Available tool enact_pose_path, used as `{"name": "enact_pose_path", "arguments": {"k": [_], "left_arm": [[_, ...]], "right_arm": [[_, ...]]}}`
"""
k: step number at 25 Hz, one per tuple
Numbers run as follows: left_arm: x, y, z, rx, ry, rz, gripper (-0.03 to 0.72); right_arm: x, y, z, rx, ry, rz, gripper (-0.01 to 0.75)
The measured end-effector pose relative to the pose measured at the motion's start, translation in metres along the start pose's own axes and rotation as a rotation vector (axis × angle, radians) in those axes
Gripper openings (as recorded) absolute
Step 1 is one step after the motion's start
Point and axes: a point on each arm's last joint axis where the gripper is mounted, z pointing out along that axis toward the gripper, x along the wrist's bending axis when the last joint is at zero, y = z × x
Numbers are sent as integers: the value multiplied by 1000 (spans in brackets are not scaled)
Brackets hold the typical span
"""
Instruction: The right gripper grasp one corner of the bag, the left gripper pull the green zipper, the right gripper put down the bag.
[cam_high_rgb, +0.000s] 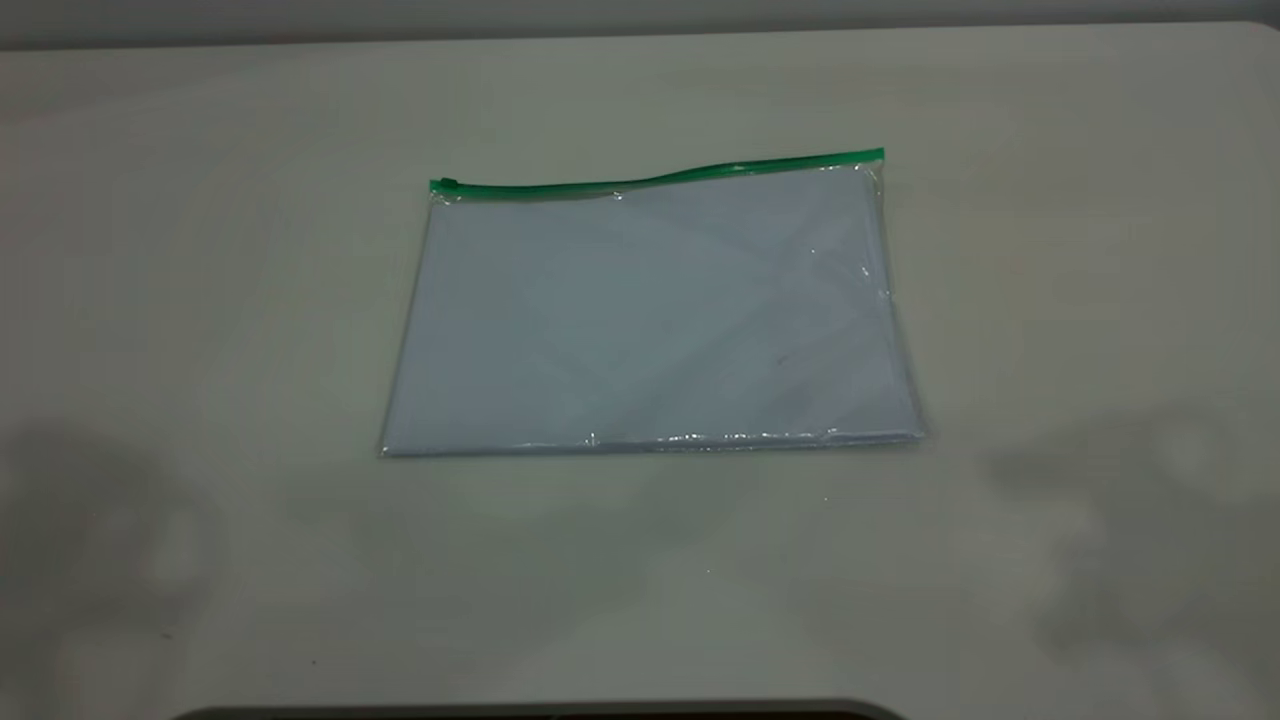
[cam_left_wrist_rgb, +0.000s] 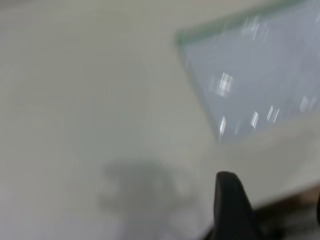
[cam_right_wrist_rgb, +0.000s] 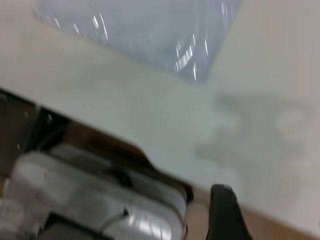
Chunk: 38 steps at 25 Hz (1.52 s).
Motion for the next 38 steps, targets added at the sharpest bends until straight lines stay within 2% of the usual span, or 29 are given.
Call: {"name": "enact_pose_path", "arguments": {"k": [5,8,11,17,22,35,38], "left_arm": [[0,-70,54,269,21,-64,463],[-4,-110,74,376,9,-84,463],[-8,-143,86,407,6,-90,463],[-13,-175,88,325,27,-105,463],[-19,-190,74,236,38,-171,463],[-30,-224,35,-121,70,-145,463],[-32,-232,29,-188,76,-139,463]], "right_arm": [[-6,-69,33,146,-57,20,483],[-6,-101,51,179,-62,42,483],[-6,-126,61,171,-67,70,483],[-7,-143,62,91,-101,55,483],[-6,-146,62,89,-95,58,483],[-6,-146,62,88,-95,62,483],[-5,-148,58,56,-98,59,483]]}}
